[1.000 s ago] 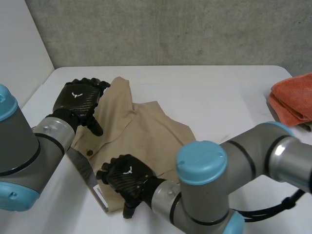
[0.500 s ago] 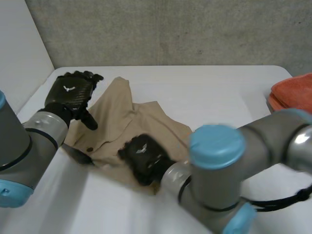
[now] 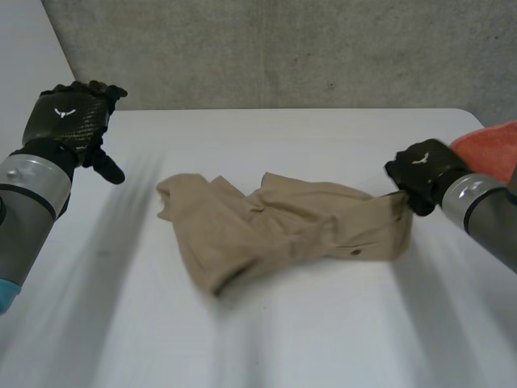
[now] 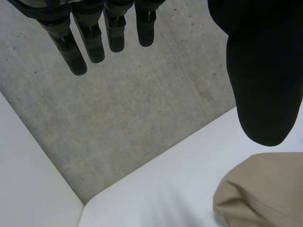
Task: Fold the laundry.
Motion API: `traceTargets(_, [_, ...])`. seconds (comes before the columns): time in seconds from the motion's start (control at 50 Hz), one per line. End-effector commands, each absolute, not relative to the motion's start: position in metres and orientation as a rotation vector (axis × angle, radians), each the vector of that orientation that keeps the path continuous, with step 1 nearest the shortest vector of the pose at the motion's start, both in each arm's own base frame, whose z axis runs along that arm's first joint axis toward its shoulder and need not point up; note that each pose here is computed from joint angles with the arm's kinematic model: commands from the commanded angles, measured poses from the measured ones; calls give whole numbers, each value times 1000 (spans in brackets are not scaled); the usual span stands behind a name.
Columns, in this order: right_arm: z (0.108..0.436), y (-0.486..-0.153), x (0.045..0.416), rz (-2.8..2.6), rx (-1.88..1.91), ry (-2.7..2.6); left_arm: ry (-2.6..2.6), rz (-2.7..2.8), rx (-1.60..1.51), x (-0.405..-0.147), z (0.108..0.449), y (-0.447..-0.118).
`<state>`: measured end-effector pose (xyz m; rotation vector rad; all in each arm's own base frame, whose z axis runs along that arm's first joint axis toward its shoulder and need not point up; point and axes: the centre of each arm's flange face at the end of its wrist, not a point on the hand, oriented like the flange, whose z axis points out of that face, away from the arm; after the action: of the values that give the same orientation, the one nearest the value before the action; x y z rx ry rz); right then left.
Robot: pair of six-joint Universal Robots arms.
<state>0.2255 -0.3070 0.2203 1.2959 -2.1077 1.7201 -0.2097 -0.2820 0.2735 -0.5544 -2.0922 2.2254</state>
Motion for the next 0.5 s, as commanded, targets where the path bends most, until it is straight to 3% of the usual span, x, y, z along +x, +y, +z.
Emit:
traceTargets(0.02, [216,-359,197,1615,1079,-2040,-2110,2186,-579,-214,265,-277])
traceTargets(0.22, [221,-371,202,1680,1001,-1933,-2130,2145,-600,-219,254,-279])
traceTargets(0.32, [220,-321,241,1771,1153,-1982,-2110,2137,-623,-226,254,-276])
traceTargets(0.5, [196,-232,247,1744,1221,-2319,-2087,2084,-692,-234,244,-279])
